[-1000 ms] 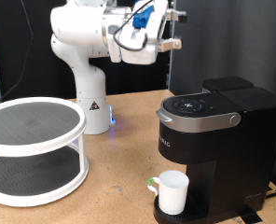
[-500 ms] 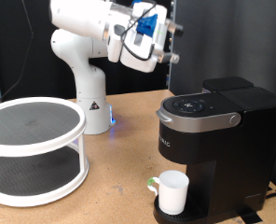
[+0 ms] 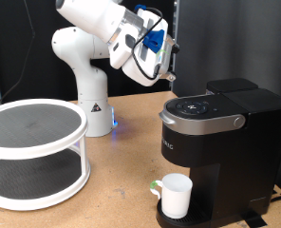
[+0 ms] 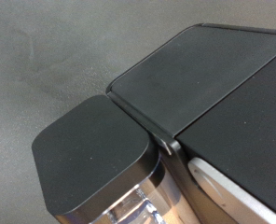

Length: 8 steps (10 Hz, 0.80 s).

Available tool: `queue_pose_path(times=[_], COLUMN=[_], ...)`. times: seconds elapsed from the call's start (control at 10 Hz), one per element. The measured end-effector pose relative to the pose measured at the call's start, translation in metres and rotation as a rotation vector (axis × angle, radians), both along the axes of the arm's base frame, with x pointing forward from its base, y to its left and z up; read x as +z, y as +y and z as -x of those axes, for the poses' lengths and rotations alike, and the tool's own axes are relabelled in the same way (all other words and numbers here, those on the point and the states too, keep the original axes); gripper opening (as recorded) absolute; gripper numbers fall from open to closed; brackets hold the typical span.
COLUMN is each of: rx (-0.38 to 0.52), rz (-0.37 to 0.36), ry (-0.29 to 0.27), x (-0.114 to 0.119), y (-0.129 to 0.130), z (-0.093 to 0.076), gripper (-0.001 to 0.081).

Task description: Make a cup of coffee with the keurig machine

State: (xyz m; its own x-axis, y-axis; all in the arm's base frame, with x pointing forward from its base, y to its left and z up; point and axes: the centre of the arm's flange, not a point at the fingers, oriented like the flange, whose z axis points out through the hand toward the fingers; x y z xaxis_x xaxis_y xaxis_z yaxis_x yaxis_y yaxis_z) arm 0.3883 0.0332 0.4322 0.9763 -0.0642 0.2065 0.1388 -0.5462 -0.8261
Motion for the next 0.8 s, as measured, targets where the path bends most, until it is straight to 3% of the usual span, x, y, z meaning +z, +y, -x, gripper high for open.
queue_pose_path(times=[0.1,0.5,0.6,0.7,0.8], rx=[0.040,0.221,0.241,0.241,0.296], rz=[0.088,0.557,0.628,0.609,0.673], ry=[0.021,0.177,0.211,0.200,0.170], x=[-0.002,0.014,0.015,0.015,0.013], y=[-0.001,0.014,0.014,0.015,0.014], z=[0.002,0.005,0.001,0.001,0.001], gripper=[0.0808,0.0808,0.0808,0.0808,0.0808])
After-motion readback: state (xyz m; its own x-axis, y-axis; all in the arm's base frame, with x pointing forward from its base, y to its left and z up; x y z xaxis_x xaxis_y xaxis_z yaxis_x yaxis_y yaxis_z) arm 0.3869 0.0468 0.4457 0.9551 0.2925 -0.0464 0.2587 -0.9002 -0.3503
